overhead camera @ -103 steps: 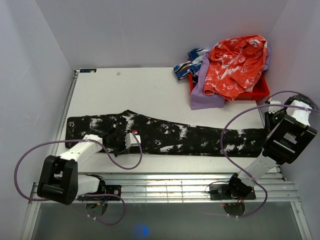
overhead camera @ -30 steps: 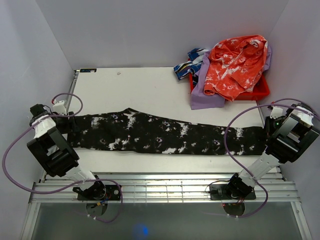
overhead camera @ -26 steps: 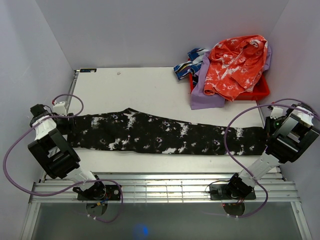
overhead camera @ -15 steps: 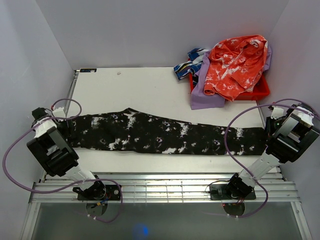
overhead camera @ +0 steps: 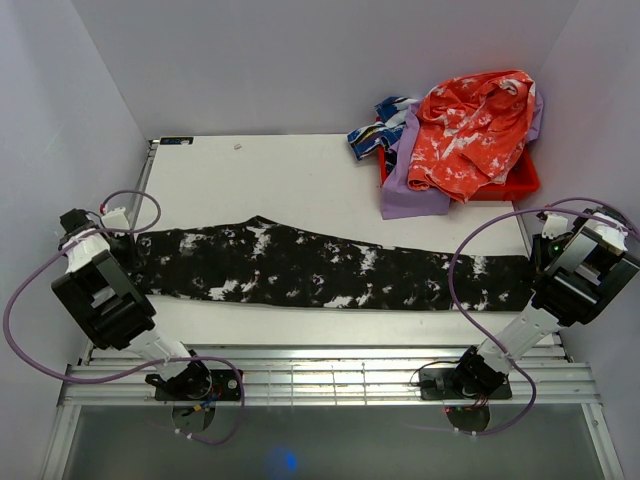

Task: Fold and stack the trousers
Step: Fold the trousers

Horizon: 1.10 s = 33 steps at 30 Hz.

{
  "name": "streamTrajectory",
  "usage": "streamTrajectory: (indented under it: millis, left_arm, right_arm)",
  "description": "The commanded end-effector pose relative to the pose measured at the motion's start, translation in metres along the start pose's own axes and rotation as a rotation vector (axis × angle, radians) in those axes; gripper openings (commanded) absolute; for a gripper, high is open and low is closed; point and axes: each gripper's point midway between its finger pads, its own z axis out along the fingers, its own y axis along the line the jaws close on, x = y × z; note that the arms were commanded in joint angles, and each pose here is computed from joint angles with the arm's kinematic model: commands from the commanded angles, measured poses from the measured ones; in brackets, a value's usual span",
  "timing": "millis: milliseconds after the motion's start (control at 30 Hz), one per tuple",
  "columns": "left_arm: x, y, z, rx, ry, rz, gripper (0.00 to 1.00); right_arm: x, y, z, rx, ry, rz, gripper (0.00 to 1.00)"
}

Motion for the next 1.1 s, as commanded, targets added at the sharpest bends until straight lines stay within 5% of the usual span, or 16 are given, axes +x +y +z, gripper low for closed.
streamTrajectory:
  millis: [0,533,767,900,933,1000,1067]
  left_arm:
    - [-0.041,0.017,-0.036,-0.107,-0.134,0.140,0.04]
    - [0.036,0.045,0.046,-0.174,0.056,0.168,0.01]
    - [0.034,0.041,0.049,-0.148,0.051,0.161,0.05]
    - [0.026,0.021,0.038,-0.054,0.004,0.198,0.25]
    - [0.024,0.018,0.034,-0.047,-0.006,0.226,0.41]
    - [0.013,0.009,0.020,-0.014,-0.042,0.250,0.50]
    - [0.002,0.003,0.004,0.004,-0.077,0.300,0.65]
  right_arm:
    - [-0.018,-0.022,-0.001,0.058,-0.054,-0.018,0.08]
    - [-0.038,-0.029,-0.035,0.124,-0.099,-0.085,0.08]
    - [-0.030,-0.038,-0.026,0.165,-0.085,-0.105,0.08]
    - [-0.014,-0.045,0.008,0.155,-0.038,-0.058,0.08]
    - [-0.004,-0.042,0.019,0.134,-0.009,-0.045,0.08]
    - [0.006,-0.039,0.029,0.111,0.030,-0.040,0.10]
    - [0.012,-0.031,0.027,0.082,0.052,-0.061,0.41]
